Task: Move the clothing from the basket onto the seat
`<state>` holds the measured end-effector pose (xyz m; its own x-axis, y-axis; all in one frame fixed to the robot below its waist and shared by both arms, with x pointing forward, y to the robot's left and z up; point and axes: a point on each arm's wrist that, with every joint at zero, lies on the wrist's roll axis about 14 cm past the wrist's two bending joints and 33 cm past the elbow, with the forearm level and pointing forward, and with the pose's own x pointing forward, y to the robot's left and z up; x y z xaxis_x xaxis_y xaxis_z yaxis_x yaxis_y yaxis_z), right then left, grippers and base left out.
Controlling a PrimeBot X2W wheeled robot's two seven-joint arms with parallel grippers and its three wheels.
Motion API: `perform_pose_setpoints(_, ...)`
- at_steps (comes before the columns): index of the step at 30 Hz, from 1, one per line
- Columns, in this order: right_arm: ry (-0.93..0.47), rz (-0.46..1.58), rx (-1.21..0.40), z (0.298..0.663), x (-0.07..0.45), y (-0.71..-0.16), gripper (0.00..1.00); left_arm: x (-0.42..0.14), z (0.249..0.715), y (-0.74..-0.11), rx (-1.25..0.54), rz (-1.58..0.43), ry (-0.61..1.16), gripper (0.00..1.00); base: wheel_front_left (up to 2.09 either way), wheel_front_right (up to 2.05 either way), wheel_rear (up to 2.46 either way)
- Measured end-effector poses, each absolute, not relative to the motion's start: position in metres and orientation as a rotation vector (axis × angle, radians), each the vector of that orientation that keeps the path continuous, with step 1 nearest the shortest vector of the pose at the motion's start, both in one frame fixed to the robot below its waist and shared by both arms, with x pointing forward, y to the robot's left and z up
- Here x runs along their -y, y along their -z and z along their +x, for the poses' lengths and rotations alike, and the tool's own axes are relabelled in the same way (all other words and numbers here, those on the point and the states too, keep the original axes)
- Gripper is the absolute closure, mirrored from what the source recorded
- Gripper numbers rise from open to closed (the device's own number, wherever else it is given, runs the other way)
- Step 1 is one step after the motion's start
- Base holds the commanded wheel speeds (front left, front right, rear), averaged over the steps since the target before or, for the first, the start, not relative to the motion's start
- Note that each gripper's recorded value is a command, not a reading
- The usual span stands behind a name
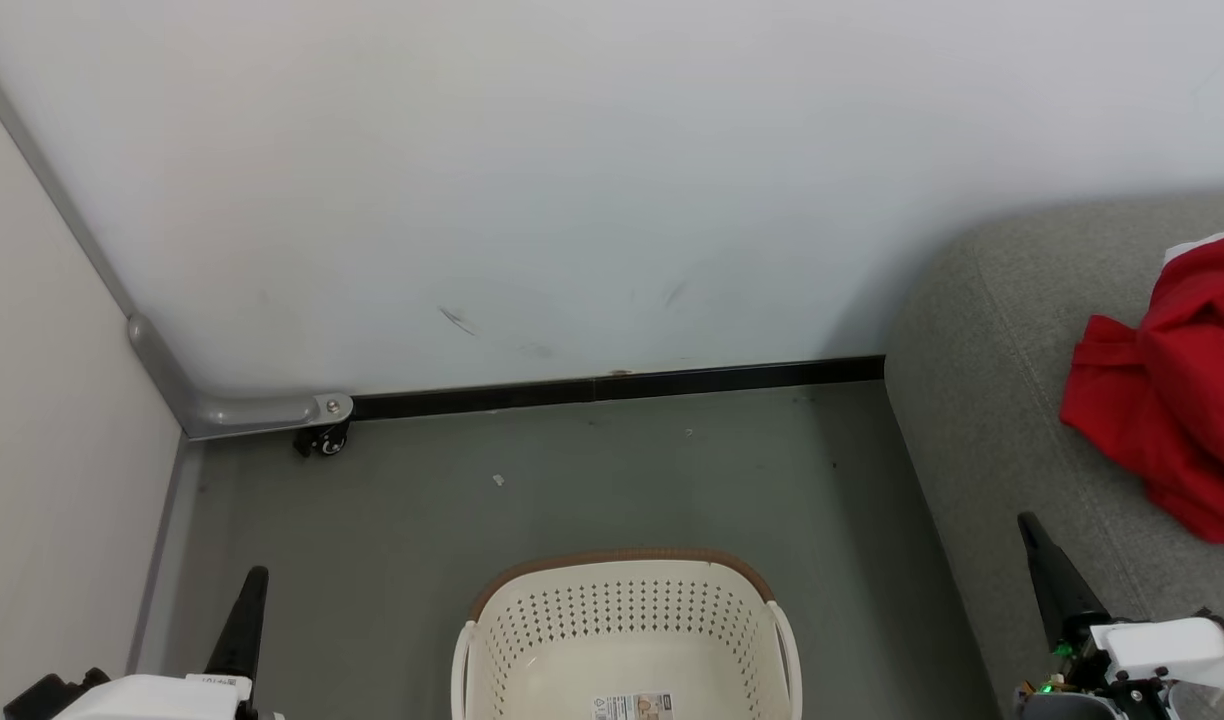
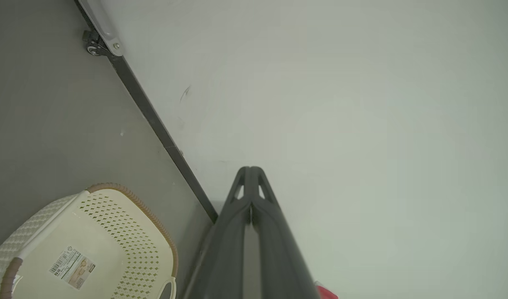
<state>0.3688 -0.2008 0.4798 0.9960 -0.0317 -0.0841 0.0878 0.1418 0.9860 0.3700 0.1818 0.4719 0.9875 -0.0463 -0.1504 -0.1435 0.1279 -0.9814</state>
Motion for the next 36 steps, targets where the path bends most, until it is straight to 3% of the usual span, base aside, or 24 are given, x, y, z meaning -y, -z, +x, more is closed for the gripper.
perform_pose_setpoints(11, 0.085, 1.576, -0.037, 0.3736, 0.2030, -0.4806, 1.00, -0.1864, 0.3734, -0.4779, -0.097, -1.567, -0.056, 1.00, 0.00, 0.00, 0.00)
perform_pose_setpoints(36, 0.085, 1.582, -0.035, 0.3744, 0.2035, -0.4812, 1.00, -0.1855, 0.3743, -0.4773, -0.095, -1.584, -0.055, 1.00, 0.00, 0.00, 0.00)
